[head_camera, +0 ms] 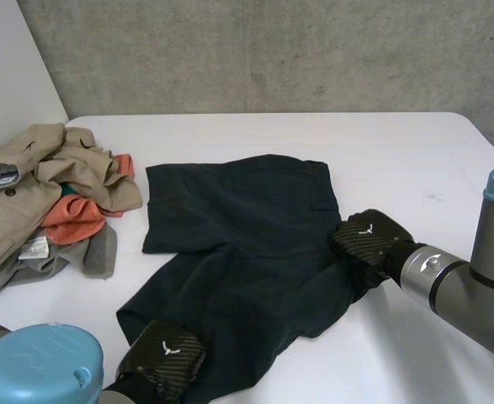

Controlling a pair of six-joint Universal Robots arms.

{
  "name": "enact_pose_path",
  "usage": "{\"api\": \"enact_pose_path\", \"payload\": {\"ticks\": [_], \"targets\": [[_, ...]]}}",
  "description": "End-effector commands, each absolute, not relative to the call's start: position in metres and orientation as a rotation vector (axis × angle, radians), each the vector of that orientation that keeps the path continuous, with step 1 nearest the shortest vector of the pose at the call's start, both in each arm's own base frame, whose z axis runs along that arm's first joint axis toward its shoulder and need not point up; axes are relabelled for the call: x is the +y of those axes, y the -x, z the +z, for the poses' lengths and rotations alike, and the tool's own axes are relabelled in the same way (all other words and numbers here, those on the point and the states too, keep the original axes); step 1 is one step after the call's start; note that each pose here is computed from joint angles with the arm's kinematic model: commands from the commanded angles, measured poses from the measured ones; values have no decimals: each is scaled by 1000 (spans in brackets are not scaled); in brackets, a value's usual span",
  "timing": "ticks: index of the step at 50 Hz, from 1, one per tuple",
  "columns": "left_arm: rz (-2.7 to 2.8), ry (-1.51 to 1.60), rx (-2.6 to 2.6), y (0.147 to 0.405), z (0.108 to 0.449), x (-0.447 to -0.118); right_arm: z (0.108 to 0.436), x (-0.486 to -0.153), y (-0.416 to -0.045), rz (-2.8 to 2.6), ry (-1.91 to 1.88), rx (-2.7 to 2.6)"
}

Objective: Fold the laundry.

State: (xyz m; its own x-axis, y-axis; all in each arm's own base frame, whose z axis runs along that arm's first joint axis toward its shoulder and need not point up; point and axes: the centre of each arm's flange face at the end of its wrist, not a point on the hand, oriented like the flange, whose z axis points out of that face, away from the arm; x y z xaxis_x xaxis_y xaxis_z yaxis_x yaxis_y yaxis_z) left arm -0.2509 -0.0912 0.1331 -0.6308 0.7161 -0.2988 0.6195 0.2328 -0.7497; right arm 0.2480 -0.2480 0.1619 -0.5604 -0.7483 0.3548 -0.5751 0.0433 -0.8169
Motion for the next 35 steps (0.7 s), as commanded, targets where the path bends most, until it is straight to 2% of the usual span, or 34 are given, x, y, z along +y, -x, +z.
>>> {"api": "enact_pose_path", "payload": {"ticks": [1, 7, 11, 16, 22, 29, 35], "targets": [[1415, 1264, -2372, 252, 140, -95, 164, -249, -246, -1547, 1377, 2146], [1491, 1182, -2351, 247, 163, -97, 174, -239, -243, -1526, 1410, 2155], [1475, 1157, -2328, 240, 182, -87, 183, -220, -231, -1425, 1545, 2195], [1345, 1178, -2296, 227, 204, -65, 194, -189, -200, -1171, 1883, 2231], [1264, 1185, -2263, 222, 218, -56, 209, -170, -191, -1068, 1995, 2161], [1405, 1093, -2299, 228, 214, -107, 208, -182, -209, -1172, 1856, 2127], [1552, 1094, -2276, 247, 196, -171, 200, -216, -228, -1337, 1731, 2149]]}}
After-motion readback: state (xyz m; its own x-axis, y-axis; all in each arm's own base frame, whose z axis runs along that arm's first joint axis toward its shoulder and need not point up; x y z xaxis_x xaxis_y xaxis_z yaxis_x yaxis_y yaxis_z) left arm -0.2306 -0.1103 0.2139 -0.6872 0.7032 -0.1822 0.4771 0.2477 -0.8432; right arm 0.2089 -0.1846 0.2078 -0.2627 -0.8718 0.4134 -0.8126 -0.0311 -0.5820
